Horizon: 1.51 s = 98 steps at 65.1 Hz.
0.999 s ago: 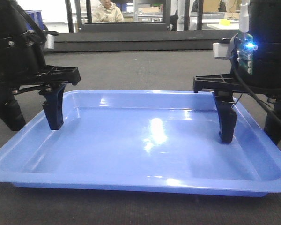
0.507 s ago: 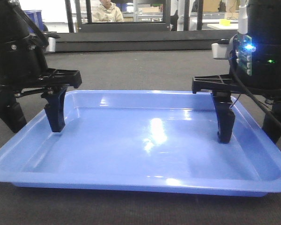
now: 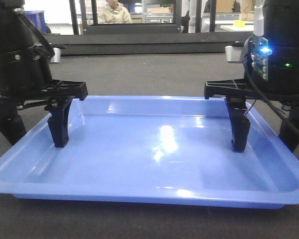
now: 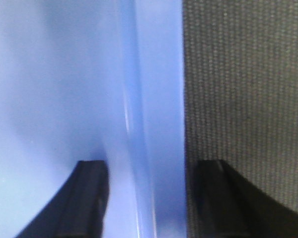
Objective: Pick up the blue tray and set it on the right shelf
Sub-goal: 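Close both grippers on the tray's side rims, then lift the blue tray off the table with both grippers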
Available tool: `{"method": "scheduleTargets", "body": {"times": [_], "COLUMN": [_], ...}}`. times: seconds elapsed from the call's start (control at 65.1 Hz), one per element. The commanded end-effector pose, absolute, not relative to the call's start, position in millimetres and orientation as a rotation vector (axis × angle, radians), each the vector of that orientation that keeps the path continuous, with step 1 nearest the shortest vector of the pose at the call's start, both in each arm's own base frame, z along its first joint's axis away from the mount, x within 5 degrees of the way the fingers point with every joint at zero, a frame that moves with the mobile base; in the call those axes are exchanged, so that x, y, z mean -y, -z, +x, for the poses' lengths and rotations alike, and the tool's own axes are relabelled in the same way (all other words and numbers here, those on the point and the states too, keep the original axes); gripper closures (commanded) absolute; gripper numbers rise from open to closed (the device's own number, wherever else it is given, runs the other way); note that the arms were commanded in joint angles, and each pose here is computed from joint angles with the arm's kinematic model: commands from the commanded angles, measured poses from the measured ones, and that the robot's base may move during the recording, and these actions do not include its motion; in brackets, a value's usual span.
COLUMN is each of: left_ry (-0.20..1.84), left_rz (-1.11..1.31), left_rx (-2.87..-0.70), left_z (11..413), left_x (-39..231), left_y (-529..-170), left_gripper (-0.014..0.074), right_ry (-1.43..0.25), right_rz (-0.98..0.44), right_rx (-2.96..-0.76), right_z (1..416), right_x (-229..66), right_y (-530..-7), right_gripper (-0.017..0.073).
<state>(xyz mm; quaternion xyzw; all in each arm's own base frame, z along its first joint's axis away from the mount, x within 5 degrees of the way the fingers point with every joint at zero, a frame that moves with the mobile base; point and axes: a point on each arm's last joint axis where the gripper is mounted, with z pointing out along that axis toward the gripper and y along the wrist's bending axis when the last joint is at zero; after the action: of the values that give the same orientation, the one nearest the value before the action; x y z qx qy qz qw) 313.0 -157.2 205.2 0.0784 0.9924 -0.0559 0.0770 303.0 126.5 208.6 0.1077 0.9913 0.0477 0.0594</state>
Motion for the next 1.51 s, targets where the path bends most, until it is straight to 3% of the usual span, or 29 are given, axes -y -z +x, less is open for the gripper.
{"method": "scheduleTargets", "body": {"times": [0.0, 0.154, 0.4, 1.03, 1.245, 1.491], "left_ry": [0.225, 0.229, 0.238, 0.218, 0.193, 0.207], "left_rz": [0.214, 0.211, 0.206, 0.213, 0.030, -0.045], "left_rx": [-2.910, -2.912, -2.914, -2.968, -2.933, -2.857], "left_z": [314, 313, 313, 309, 291, 234], "left_x": [158, 159, 159, 157, 149, 139], "left_y": [-227, -227, -227, -230, -277, -319], "left_gripper": [0.0298, 0.0412, 0.0542, 0.0555, 0.0554, 0.0554], "right_ry": [-0.196, -0.195, -0.194, -0.156, 0.024, -0.050], "right_rz": [0.312, 0.312, 0.312, 0.302, 0.301, 0.217], "right_rx": [-2.932, -2.934, -2.936, -2.963, -2.929, -2.899], "right_z": [305, 306, 306, 303, 299, 259], "right_x": [-128, -128, -128, -126, -117, -134], "right_y": [-228, -227, -227, -236, -280, -304], "right_gripper": [0.0181, 0.0297, 0.0294, 0.0294, 0.0294, 0.0294]}}
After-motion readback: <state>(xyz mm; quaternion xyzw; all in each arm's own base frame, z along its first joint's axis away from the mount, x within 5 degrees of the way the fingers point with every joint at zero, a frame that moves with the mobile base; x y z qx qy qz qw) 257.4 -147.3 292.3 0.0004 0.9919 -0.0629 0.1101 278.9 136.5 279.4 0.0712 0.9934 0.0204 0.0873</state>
